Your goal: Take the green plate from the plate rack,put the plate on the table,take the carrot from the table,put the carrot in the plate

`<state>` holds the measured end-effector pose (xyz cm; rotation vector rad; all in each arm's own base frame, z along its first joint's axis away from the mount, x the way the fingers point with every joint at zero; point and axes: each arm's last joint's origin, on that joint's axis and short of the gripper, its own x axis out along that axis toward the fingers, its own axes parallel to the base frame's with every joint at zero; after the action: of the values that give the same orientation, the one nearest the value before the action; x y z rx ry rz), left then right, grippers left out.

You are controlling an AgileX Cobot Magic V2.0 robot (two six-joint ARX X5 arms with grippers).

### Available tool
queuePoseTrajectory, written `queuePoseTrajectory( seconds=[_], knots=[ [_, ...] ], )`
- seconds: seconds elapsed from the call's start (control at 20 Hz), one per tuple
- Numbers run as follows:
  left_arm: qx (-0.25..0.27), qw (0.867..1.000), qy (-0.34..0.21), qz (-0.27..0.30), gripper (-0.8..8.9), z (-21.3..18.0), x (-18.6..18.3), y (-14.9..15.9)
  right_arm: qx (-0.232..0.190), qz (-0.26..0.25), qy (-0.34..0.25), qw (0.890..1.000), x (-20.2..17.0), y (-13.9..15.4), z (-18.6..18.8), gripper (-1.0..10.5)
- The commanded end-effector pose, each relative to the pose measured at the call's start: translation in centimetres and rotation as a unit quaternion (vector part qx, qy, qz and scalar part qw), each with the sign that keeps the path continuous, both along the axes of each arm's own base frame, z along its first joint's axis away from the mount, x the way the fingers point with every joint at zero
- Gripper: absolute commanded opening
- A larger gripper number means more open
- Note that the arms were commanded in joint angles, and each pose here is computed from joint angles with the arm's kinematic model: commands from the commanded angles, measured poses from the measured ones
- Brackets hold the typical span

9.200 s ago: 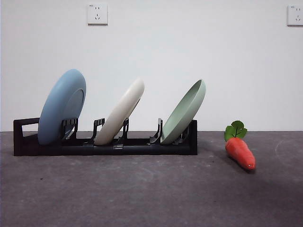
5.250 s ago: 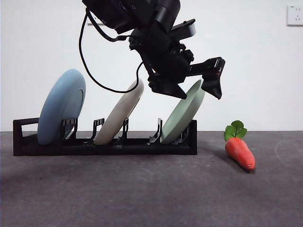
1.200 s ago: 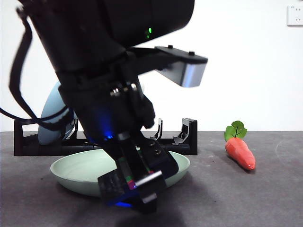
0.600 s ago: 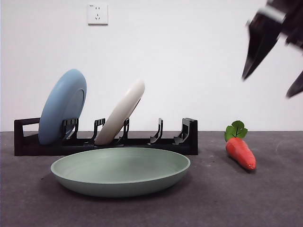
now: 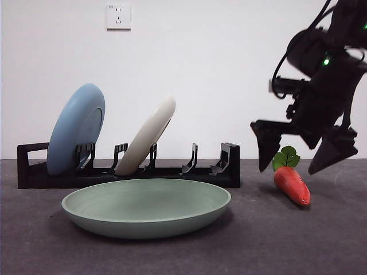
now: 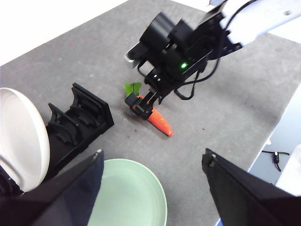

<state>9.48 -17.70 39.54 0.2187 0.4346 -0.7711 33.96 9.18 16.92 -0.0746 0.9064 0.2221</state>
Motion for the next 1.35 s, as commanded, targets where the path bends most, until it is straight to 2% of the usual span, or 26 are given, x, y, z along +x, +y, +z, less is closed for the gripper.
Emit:
queuePoseTrajectory(
  seconds=[0.05,0.25,0.5,0.65,0.85,1.0,1.1,1.2,1.35],
  knots=[
    [0.004,1.000,0.005,0.002,3.51,-0.2,-0.1,0.0,-0.008,-0.017,0.003,1.000,0.5,0.1,-1.0,6.6],
    [0.011,1.000,0.008,0.003,3.51,-0.3,-0.1,0.1,-0.004,-0.022,0.005,1.000,0.8,0.1,-1.7,5.2],
    [0.017,1.000,0.008,0.004,3.50,-0.4,-0.1,0.1,0.005,-0.033,0.024,0.999,0.8,0.3,-2.5,2.2],
    [0.024,1.000,0.001,0.019,3.50,-0.4,-0.1,0.2,0.007,-0.029,0.025,0.999,0.6,0.7,-2.5,-0.2],
    [0.035,0.999,0.003,0.025,3.50,-0.6,-0.1,0.4,0.010,-0.021,0.012,1.000,0.1,1.1,-1.0,-0.2],
    [0.042,0.999,0.004,0.024,3.50,-0.7,-0.1,0.4,0.029,-0.017,-0.021,0.999,-1.9,1.3,3.6,-0.2],
    [0.051,0.998,0.008,0.024,3.50,-0.8,-0.1,0.5,0.039,0.005,-0.039,0.998,-4.2,2.1,6.7,-0.2],
    [0.061,0.998,0.013,0.024,3.50,-1.0,-0.2,0.6,0.074,0.053,-0.052,0.995,-6.7,4.4,8.9,-0.2],
    [0.081,0.996,0.022,0.023,3.50,-1.3,-0.3,0.9,0.112,0.128,-0.058,0.984,-9.3,9.6,9.1,-0.2]
  ],
)
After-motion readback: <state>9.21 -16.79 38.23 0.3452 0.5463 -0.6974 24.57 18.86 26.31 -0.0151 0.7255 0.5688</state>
